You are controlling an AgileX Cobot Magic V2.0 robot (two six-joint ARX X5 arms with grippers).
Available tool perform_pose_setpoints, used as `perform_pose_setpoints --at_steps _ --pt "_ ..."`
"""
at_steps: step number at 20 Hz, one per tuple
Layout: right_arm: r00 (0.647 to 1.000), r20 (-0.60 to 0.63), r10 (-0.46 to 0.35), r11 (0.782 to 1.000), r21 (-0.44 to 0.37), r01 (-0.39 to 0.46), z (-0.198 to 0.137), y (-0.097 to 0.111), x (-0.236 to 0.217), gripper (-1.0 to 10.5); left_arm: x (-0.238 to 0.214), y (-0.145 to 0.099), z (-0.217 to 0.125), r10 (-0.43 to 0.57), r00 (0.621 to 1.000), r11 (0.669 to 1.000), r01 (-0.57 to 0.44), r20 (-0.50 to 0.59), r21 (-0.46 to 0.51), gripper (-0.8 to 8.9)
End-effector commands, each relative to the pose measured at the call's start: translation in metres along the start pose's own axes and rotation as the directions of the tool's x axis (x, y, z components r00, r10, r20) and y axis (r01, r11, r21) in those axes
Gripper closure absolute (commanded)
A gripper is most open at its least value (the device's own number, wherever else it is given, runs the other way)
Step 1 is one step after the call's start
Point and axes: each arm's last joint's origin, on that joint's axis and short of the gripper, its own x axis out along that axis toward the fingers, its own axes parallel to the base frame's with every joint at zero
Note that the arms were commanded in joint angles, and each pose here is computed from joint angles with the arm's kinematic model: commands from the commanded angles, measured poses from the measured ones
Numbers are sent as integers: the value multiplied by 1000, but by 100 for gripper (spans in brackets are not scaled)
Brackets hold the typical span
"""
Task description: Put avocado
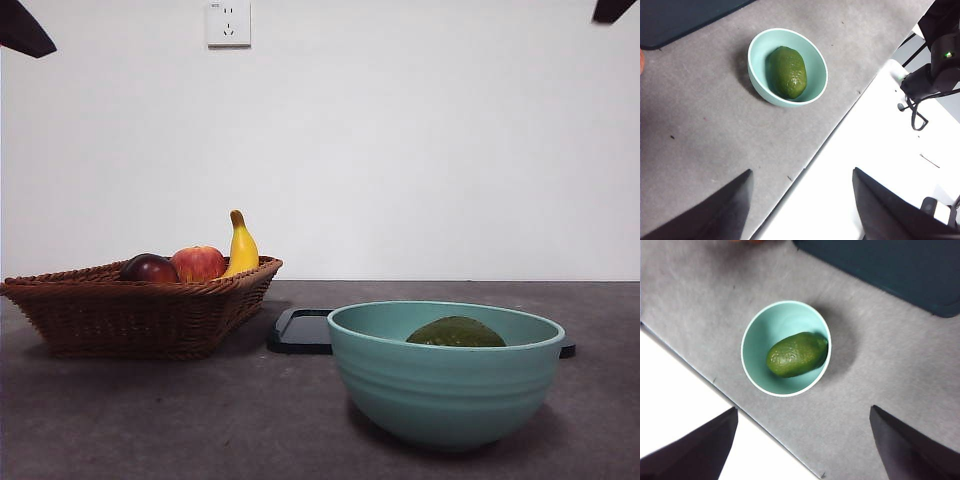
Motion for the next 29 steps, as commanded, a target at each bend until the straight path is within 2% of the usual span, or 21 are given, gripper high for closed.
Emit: perform_pose_setpoints --at_steps 1,3,7,15,21,26,29 --pt "999 -30 14 1000 -14 -14 12 0 12 525 -3 -3 2 -13 1000 1000 12 17 28 503" --pt "997 -70 15 999 -28 -17 20 0 29 548 -3 -3 3 -13 1000 999 12 21 30 503" --pt "987 -151 -48 997 -71 38 36 -2 70 571 -3 -3 3 -13 1000 999 12 21 30 503" --pt "961 -267 -77 993 -103 51 52 -13 145 615 -3 -3 3 -13 1000 999 12 21 30 503" --pt "957 -276 -90 992 -112 61 56 -21 169 755 -3 -3 3 -13 1000 999 12 23 32 503" --pt "953 -291 -87 991 -119 55 55 -20 178 763 -3 -3 4 -13 999 999 12 33 37 503" --pt "949 -303 -87 991 -126 51 54 -19 180 807 -3 -3 4 -13 999 999 12 37 39 503"
